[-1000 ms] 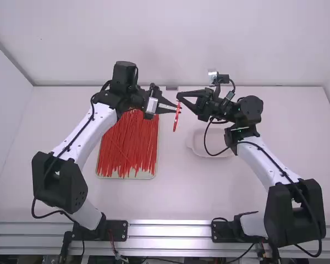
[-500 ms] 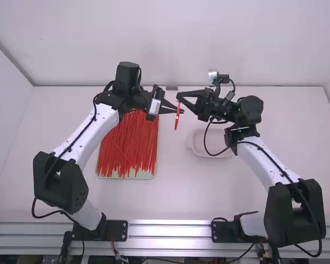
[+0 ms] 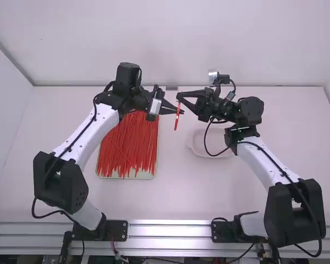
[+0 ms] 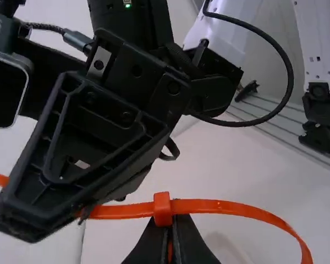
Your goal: Fasten the cable tie
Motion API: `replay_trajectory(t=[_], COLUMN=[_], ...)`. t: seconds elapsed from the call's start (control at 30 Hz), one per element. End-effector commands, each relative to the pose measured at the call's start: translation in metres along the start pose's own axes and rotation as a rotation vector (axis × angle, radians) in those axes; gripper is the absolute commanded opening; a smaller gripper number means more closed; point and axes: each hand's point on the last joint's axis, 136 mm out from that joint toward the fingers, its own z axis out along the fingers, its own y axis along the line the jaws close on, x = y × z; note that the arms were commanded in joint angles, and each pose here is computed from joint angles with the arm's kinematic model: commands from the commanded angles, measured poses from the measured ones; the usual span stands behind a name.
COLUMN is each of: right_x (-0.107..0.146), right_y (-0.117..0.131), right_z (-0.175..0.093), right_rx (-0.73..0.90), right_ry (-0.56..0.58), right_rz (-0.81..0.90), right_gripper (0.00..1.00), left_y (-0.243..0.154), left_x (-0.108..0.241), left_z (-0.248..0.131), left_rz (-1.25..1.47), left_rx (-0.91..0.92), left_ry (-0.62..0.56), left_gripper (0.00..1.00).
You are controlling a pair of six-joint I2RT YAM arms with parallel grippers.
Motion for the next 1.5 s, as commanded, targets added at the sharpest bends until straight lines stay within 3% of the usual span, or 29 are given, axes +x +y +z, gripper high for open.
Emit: replay_trajectory(t=[0.0,0.53,0.83,1.47], right_x=[-0.018,-0.023,-0.028,-0.038], right_y=[0.003,0.002,0.003,0.010], right_z=[-0.002,-0.006,-0.011,-0.015], right_rx=[0.011,0.017,0.016,0.006], right_ry=[-0.045,-0.059,-0.070,-0.106], right_rz=[-0.024,-0.031,-0.038,-0.084], right_gripper=[0.00,0.00,0.00,0.00], left_y=[-0.008,-0.024,-0.050,-0.113], left_x=[-0.003,0.047,0.098,0.138], left_z=[0.011,0.003,-0.002,-0.003], left_rz=[-0.017,-0.129,-0.294,-0.513], left_rx=[0.032,-0.016,-0.087,-0.140], left_ry=[-0.029,0.041,0.148,0.141], left_gripper=[0.02,0.02,0.02,0.02])
